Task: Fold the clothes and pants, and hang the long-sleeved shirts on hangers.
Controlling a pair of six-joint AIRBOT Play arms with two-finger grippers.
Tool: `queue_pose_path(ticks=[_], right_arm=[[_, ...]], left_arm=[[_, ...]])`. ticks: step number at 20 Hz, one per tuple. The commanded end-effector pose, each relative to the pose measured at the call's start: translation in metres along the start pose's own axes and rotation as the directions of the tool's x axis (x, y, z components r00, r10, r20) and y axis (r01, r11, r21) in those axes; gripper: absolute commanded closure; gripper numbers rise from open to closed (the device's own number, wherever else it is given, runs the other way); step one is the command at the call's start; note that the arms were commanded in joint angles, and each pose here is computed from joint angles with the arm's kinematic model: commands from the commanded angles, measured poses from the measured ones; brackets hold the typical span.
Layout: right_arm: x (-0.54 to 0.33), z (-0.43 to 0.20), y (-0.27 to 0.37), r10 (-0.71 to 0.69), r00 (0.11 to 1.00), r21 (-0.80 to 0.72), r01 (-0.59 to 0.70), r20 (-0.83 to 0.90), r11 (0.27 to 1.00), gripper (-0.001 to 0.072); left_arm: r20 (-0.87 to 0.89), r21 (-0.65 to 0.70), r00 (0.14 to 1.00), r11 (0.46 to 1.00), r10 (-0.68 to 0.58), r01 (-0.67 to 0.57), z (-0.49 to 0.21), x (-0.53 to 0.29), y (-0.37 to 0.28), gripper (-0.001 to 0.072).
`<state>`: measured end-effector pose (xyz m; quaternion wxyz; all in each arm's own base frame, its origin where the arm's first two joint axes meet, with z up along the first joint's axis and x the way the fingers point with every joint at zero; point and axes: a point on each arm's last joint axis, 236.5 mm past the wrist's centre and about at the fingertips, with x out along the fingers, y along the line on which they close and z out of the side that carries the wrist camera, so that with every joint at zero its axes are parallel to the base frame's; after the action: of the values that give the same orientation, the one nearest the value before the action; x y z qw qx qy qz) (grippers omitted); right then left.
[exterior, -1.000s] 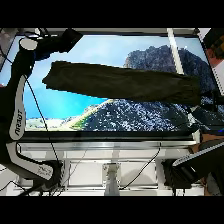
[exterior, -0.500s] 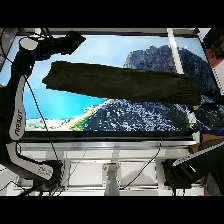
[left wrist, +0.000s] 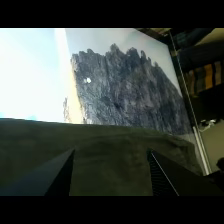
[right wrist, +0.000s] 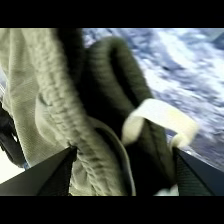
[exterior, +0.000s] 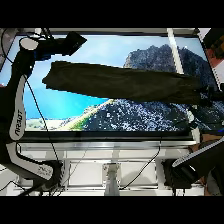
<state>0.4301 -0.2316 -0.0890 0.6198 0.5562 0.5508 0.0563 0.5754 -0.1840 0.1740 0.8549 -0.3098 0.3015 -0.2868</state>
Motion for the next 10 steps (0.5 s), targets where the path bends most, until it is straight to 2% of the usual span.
queue_pose_path(ticks=[1,4,5,6,8,9,10], right_arm=[[0.017,-0.005,0.014,0.013,0.999,-0.028,-0.015,-0.039,0.999,0.0037],[0.031,-0.009,0.022,0.004,0.998,-0.047,-0.008,-0.065,0.999,0.0043],[0.035,-0.009,0.024,0.001,0.998,-0.052,-0.004,-0.067,0.999,0.013],[0.036,-0.01,0.025,0.0,0.997,-0.056,-0.004,-0.071,0.998,0.029],[0.034,-0.013,0.026,-0.001,0.996,-0.058,-0.004,-0.084,0.998,0.0427],[0.03,-0.017,0.027,-0.002,0.995,-0.061,-0.004,-0.096,0.998,0.0539],[0.027,-0.02,0.029,-0.005,0.994,-0.068,-0.003,-0.107,0.998,0.0638]], left_arm=[[0.0,0.001,1.0,1.0,-0.001,0.001,0.0,0.0,-0.001,0.018],[-0.001,0.002,1.0,1.0,-0.002,0.002,-0.001,0.001,-0.002,0.018],[-0.005,0.003,1.0,1.0,-0.005,0.005,-0.002,0.002,-0.003,0.018],[-0.009,0.005,1.0,1.0,-0.008,0.008,-0.004,0.003,-0.006,0.0181],[-0.023,0.011,1.0,1.0,-0.02,0.02,-0.011,0.008,-0.013,0.0182],[-0.034,0.015,0.999,0.999,-0.028,0.029,-0.016,0.012,-0.019,0.0222],[-0.049,0.021,0.998,0.999,-0.04,0.041,-0.024,0.018,-0.027,0.0318]])
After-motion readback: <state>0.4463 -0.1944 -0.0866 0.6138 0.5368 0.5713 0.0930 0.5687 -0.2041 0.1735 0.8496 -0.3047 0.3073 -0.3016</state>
